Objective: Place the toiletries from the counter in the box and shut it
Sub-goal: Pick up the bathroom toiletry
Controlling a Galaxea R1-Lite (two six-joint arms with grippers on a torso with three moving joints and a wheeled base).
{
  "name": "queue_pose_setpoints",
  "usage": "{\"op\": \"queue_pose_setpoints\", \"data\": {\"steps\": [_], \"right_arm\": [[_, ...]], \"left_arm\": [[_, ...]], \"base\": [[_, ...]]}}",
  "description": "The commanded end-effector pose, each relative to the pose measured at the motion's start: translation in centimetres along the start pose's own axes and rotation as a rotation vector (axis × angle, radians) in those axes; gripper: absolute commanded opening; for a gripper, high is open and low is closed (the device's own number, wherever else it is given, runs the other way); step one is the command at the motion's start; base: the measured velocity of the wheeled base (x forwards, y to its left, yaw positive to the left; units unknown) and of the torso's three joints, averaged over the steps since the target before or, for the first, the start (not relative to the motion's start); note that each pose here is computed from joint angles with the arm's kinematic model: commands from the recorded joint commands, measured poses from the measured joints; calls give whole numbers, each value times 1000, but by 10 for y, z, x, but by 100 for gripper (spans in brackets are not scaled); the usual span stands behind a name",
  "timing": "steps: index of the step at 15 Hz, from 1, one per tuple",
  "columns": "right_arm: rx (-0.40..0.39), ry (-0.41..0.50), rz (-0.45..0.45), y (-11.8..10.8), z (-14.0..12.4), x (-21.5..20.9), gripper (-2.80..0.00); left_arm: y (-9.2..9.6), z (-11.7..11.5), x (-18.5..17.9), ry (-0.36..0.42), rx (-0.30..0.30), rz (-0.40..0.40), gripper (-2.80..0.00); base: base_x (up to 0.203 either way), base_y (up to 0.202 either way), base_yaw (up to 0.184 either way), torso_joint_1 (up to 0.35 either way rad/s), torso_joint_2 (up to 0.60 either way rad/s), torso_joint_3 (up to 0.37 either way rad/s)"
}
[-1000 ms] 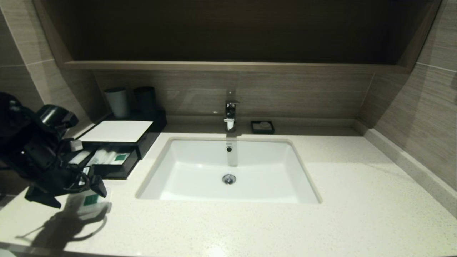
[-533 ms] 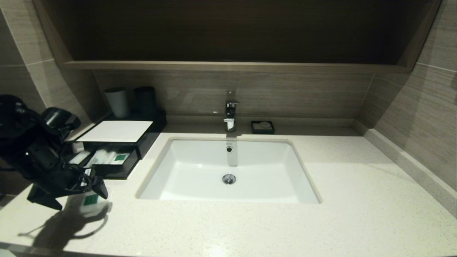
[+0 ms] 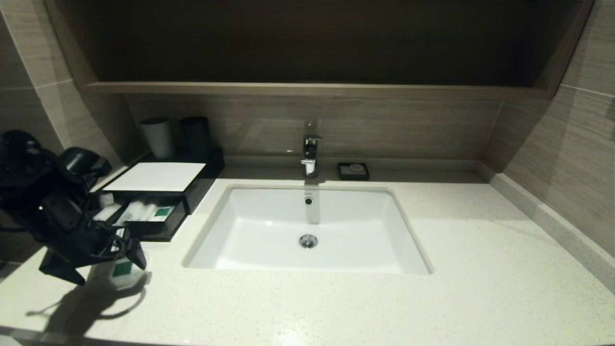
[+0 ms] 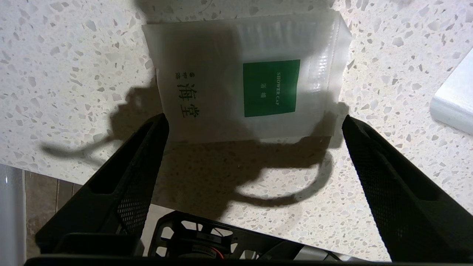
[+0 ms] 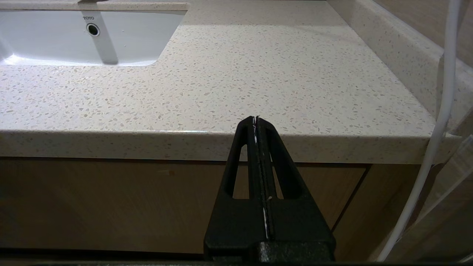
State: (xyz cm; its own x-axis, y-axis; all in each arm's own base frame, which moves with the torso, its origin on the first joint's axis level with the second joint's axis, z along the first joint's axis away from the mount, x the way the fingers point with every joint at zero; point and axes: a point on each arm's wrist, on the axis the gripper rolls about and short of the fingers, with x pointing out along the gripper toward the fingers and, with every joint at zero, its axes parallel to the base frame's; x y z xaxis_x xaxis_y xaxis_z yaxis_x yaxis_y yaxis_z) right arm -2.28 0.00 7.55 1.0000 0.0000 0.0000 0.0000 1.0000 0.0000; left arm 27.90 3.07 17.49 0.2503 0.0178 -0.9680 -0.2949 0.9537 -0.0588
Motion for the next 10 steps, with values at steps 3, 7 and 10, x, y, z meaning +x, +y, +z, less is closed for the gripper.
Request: {"op": "queue_pose_setpoints", "data": {"steps": [3,7,10], "right_arm": [[0,0,0,0,0,0,-280],[0,0,0,0,0,0,-280],[0,0,0,0,0,0,-280]], "left_arm": [[0,0,2,9,-3,3,0],[0,0,2,10,-2,3,0],[1,1,4,15,-5,22,0]], "base": [[0,0,0,0,0,0],[0,0,0,0,0,0],[0,0,0,0,0,0]]}}
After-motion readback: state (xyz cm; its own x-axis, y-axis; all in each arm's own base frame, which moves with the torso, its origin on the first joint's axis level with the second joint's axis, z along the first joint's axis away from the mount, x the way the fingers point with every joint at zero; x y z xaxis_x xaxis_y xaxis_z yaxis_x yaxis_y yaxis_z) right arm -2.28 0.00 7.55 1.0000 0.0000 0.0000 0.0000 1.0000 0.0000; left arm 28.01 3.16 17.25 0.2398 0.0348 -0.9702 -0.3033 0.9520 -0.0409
